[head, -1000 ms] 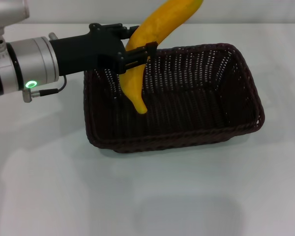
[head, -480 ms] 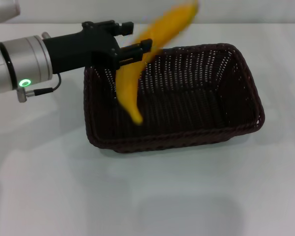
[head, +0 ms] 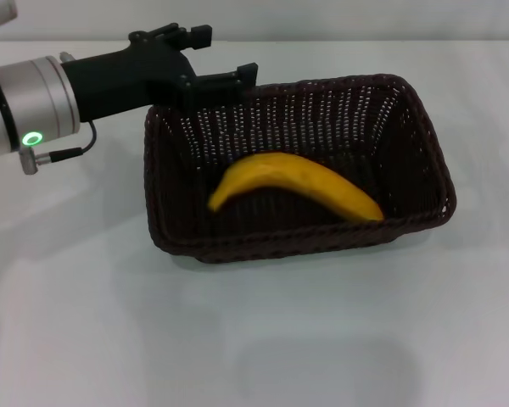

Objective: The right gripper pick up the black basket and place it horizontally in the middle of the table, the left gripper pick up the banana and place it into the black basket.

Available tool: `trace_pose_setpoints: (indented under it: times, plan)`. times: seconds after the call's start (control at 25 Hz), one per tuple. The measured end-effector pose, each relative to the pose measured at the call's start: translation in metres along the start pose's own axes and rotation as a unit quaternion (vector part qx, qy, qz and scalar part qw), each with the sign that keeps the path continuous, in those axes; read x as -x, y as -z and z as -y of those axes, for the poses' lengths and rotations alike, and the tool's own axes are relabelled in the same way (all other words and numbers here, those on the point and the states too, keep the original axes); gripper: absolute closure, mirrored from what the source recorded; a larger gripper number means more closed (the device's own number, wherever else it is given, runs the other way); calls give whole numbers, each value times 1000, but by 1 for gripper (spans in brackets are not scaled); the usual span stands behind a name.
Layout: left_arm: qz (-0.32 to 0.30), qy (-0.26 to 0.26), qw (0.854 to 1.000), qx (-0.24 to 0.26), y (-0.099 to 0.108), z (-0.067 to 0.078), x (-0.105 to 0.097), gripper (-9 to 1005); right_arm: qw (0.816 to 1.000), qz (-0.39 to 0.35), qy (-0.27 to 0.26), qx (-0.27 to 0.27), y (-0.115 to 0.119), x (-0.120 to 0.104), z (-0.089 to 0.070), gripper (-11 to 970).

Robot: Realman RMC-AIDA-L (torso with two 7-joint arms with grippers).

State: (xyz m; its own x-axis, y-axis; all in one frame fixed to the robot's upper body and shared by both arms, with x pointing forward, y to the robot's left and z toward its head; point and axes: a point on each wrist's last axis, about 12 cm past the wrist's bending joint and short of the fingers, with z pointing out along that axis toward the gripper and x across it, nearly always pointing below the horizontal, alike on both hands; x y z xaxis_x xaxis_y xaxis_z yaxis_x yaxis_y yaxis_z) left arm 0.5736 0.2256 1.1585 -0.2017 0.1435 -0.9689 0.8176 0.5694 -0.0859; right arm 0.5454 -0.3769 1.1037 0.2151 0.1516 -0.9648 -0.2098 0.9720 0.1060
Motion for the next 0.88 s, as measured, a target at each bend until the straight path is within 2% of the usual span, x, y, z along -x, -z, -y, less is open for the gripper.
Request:
trace_pose_setpoints:
  times: [0.2, 0.4, 0.64, 0.88]
  plan:
    - [11, -1, 1000, 27, 6, -4, -5, 108, 1000, 3, 0, 4, 0, 1, -1, 221]
    - [69, -26, 995, 68, 25, -5, -12, 107, 1000, 6, 0, 7, 0, 1, -2, 221]
    - [163, -72, 974, 140, 50, -1, -24, 108, 1000, 12, -3, 10, 2, 1, -2, 221]
    - [181, -123, 944, 246, 58, 5, -43, 108, 1000, 15, -11, 12, 5, -2, -3, 221]
